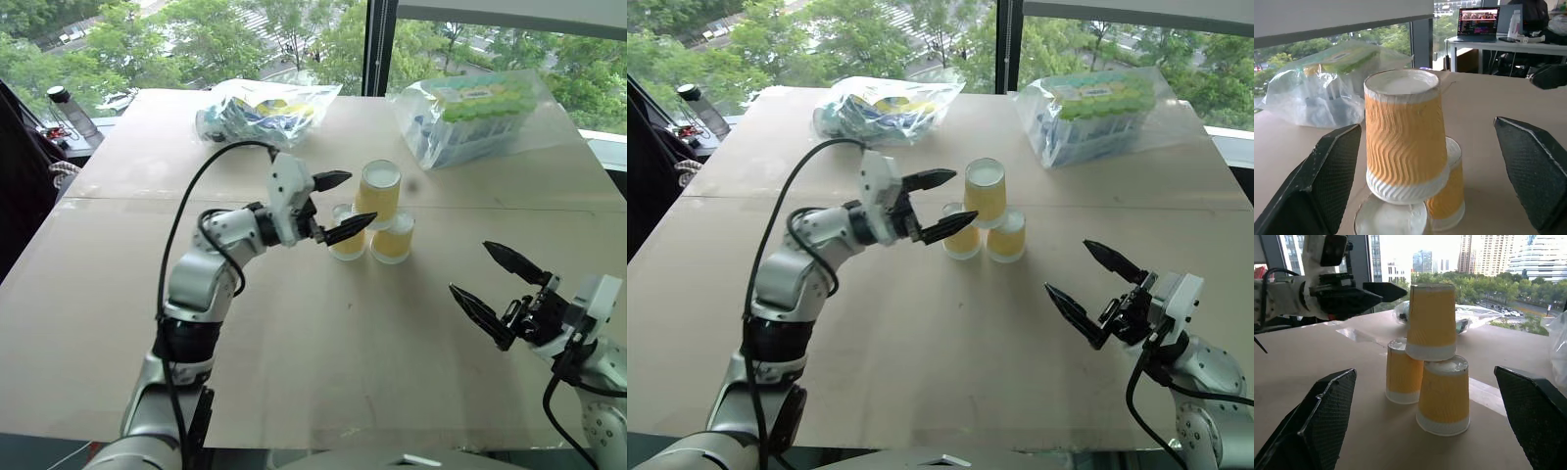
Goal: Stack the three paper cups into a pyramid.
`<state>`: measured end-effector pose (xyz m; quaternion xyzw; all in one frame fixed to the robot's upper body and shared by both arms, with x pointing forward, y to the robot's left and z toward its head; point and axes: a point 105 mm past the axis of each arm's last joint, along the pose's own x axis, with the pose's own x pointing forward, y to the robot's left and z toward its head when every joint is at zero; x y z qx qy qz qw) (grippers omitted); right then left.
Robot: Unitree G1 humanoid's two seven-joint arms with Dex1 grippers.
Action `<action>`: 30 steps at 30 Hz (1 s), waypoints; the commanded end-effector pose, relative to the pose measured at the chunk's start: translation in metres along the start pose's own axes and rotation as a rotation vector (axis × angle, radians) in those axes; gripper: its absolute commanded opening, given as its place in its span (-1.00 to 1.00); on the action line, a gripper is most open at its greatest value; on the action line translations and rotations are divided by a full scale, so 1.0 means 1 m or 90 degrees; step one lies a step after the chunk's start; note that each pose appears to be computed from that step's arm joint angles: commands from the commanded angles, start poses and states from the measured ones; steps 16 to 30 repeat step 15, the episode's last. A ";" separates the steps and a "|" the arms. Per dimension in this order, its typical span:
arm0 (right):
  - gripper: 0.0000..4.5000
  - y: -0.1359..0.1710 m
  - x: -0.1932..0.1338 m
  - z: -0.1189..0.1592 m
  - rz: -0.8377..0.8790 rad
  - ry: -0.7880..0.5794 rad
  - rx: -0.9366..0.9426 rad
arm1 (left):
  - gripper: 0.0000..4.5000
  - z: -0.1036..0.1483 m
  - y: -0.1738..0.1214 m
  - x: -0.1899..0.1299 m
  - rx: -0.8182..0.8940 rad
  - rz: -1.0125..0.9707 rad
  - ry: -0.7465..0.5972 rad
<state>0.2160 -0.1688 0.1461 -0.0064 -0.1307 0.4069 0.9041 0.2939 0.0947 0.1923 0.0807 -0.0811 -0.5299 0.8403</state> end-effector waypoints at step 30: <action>1.00 -0.022 -0.020 -0.064 0.010 0.177 -0.003 | 0.98 -0.100 -0.070 -0.079 -0.110 0.224 0.197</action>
